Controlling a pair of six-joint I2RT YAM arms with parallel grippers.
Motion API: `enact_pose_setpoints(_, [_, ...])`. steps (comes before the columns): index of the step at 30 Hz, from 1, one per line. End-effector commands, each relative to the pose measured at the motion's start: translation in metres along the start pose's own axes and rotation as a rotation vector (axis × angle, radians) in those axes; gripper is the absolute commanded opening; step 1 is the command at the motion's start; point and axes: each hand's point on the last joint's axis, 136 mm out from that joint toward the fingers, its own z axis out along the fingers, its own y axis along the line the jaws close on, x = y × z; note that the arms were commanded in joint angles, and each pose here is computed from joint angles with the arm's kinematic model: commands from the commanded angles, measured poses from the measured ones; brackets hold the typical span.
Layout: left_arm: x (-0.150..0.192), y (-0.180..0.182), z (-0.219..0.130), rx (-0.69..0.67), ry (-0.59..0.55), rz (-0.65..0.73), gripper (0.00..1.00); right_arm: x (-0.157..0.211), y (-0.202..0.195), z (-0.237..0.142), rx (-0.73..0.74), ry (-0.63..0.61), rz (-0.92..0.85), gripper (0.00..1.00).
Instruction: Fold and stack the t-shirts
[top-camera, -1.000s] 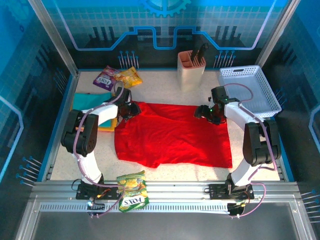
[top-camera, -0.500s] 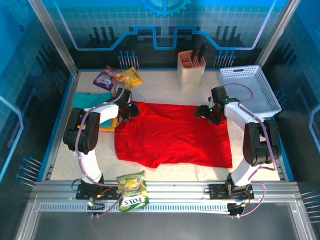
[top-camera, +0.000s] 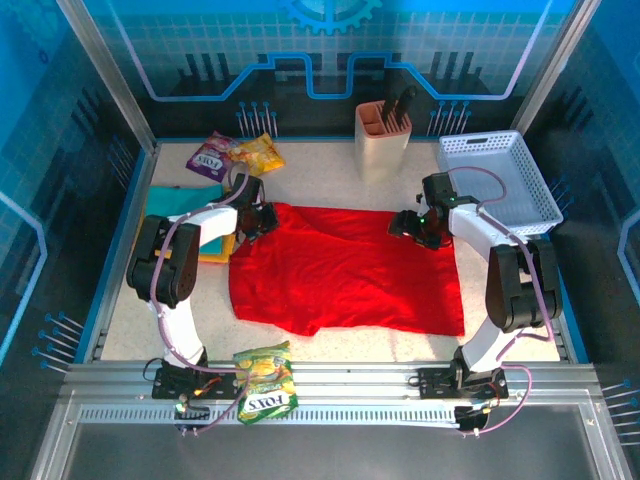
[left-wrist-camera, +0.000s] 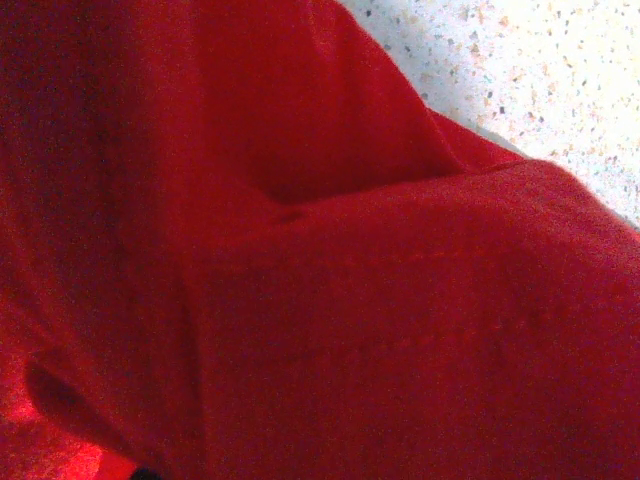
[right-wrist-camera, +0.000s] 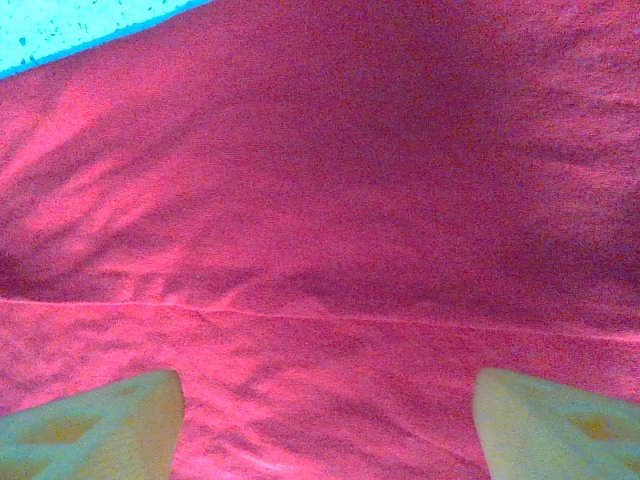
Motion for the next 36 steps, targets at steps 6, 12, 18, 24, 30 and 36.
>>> enact_pose_setpoints(6, [0.000, 0.002, -0.014, -0.008, 0.000, -0.006, 0.00, 0.001, 0.006, 0.000, -0.004, 0.014, -0.011, 0.76])
enact_pose_setpoints(12, [0.014, 0.001, -0.032, 0.021, 0.002, -0.043, 0.00, 0.003, 0.005, 0.000, -0.004, 0.014, -0.010, 0.76])
enact_pose_setpoints(18, [0.041, -0.005, -0.055, 0.023, 0.015, -0.058, 0.00, 0.004, 0.004, 0.000, -0.004, 0.011, -0.010, 0.76])
enact_pose_setpoints(24, [0.079, -0.005, -0.074, 0.013, 0.023, -0.117, 0.00, 0.006, 0.003, 0.002, -0.005, 0.012, -0.010, 0.76])
enact_pose_setpoints(30, [0.124, -0.017, -0.090, -0.029, 0.013, -0.130, 0.00, 0.010, 0.003, 0.009, -0.019, 0.021, -0.001, 0.76])
enact_pose_setpoints(36, [0.154, 0.001, -0.095, -0.117, 0.015, -0.165, 0.00, 0.016, 0.000, 0.012, -0.019, 0.026, 0.001, 0.75])
